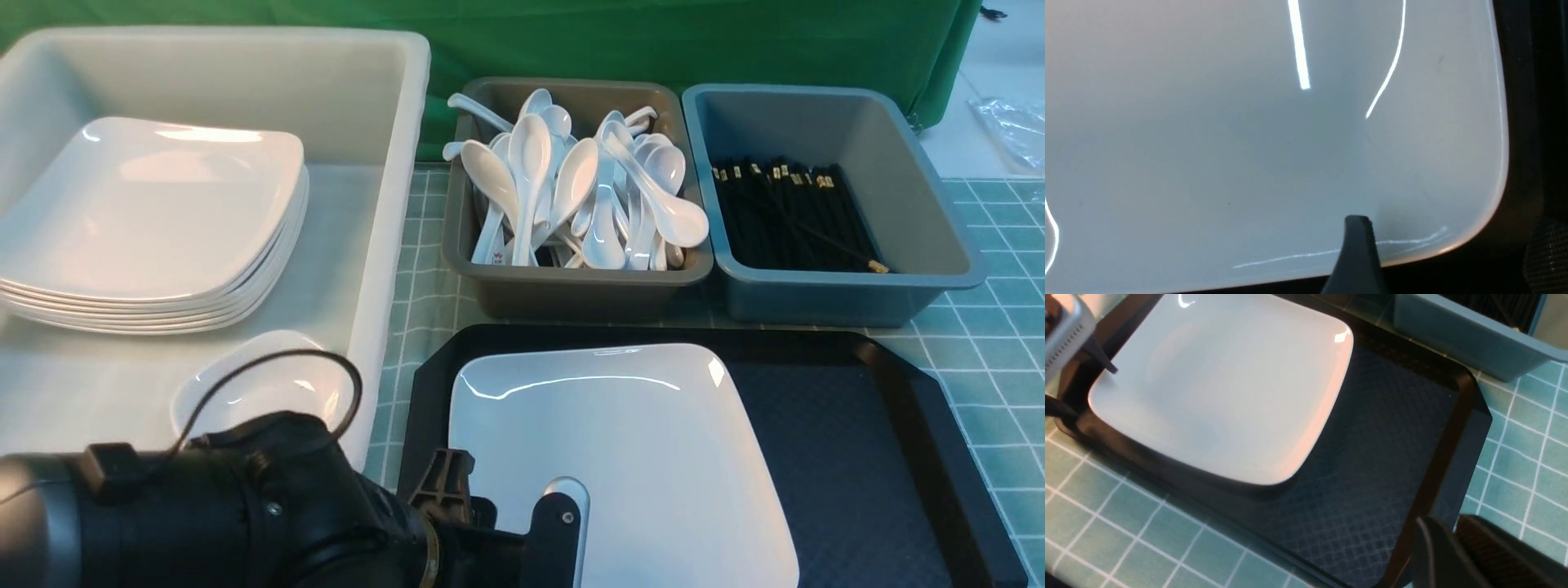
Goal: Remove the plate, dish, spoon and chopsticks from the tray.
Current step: Use the left arm to grab a plate from the dinner plate, then use the left arm to put the plate into the large storage box on the left
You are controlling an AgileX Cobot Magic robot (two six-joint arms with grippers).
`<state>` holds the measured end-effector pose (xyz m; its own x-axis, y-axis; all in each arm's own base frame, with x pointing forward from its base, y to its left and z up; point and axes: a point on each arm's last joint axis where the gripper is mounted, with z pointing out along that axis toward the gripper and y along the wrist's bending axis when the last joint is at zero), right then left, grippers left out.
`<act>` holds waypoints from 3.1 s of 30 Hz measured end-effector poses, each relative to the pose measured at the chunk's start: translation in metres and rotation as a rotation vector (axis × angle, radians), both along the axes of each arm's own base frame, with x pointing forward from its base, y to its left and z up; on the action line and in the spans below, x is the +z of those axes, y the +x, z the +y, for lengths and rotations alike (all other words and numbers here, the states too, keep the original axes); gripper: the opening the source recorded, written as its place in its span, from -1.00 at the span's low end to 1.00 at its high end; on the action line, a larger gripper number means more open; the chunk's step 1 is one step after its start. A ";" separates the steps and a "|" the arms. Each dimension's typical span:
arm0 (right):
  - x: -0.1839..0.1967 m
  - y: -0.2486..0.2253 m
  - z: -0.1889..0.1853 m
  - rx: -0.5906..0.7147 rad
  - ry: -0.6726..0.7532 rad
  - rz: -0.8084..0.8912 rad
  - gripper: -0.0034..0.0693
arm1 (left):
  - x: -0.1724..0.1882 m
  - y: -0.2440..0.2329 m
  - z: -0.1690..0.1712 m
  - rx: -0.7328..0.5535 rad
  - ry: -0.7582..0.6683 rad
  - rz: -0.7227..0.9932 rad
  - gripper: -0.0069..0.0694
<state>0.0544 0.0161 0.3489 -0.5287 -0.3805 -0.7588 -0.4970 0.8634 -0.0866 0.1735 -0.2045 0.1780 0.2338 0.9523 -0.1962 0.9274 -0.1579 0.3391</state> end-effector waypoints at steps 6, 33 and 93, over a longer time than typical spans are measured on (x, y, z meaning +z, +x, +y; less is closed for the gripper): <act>0.002 0.001 0.002 0.003 0.028 -0.013 -0.58 | -0.013 0.006 -0.004 -0.045 0.022 -0.029 0.39; 0.002 0.000 0.003 0.002 0.059 -0.001 -0.57 | 0.004 -0.014 -0.022 -0.170 -0.017 -0.100 -0.48; 0.044 0.058 0.108 0.195 -0.034 -0.150 -0.85 | 0.090 0.145 0.181 0.719 0.083 -0.439 -0.75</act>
<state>0.1126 0.1238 0.3933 -0.3254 -0.4912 -0.8080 -0.6332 0.7478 -0.1996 0.3188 -0.0231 0.2678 -0.3953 0.9059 -0.1518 0.5986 0.3794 0.7055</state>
